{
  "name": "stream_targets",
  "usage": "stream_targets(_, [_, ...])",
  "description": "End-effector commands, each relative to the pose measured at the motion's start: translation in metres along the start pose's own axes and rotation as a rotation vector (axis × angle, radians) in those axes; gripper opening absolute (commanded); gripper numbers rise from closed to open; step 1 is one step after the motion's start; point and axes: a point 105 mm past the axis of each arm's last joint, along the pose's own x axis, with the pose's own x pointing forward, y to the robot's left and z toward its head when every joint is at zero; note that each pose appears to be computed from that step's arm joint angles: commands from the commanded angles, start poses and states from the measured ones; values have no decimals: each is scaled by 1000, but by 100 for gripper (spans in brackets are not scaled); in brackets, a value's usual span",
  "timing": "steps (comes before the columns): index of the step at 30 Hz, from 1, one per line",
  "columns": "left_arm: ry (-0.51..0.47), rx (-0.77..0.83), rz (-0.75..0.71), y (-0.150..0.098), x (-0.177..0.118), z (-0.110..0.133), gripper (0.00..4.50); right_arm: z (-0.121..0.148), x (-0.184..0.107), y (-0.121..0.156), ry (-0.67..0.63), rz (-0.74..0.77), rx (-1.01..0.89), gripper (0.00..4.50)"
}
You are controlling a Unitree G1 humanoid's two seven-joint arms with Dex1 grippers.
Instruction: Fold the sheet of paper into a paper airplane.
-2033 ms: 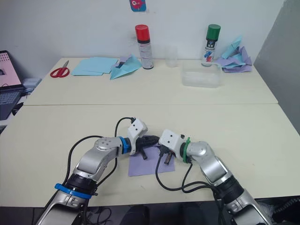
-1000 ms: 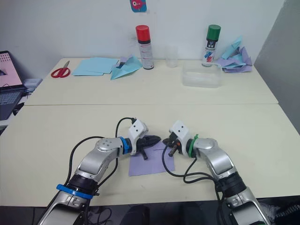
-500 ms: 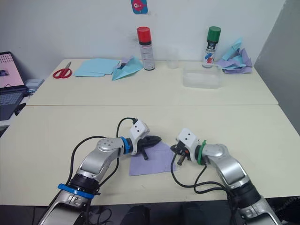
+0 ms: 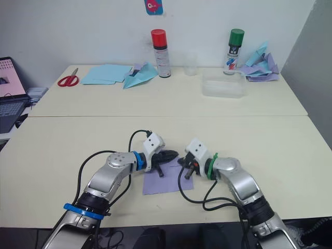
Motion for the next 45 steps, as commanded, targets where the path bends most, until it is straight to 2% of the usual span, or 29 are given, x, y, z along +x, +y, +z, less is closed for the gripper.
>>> stream_targets(1, [19, -25, -36, -10, 4, -9, 0, -11, 1, -4, 57, -34, 2, 3])
stream_targets(4, [-45, -45, -76, -19, 4, 10, 0, -13, 2, -7, 68, -46, -10, 3])
stream_targets(9, [8, -44, -62, -17, 5, 3, 0, -14, 3, -9, 72, -56, -11, 3])
stream_targets(15, [136, -58, 63, 6, -1, -23, 0, -17, 1, -11, 86, -68, -10, 3])
stream_targets(19, [176, -87, 154, 19, -13, -33, 0, -18, 3, -11, 92, -75, -3, 3])
stream_targets(24, [198, -85, 338, 47, -33, -41, 0, -17, 7, -10, 89, -77, 3, 3])
stream_targets(28, [86, -89, 428, 63, -45, -24, 0, -16, 10, -9, 85, -70, 4, 3])
stream_targets(31, [-66, -89, 452, 65, -55, 4, 0, -15, 11, -9, 82, -65, 4, 3])
stream_targets(34, [-190, -133, 522, 71, -79, 21, 0, -14, 14, -8, 77, -57, 0, 3])
stream_targets(38, [-289, -309, 483, 53, -106, 20, 109, -12, 17, -7, 71, -48, -4, 0])
stream_targets(43, [-280, -450, 372, 16, -108, 4, 267, -10, 20, -6, 65, -39, -8, 0])
stream_targets(45, [-253, -455, 340, 6, -101, 1, 267, -10, 21, -6, 64, -36, -9, 0])
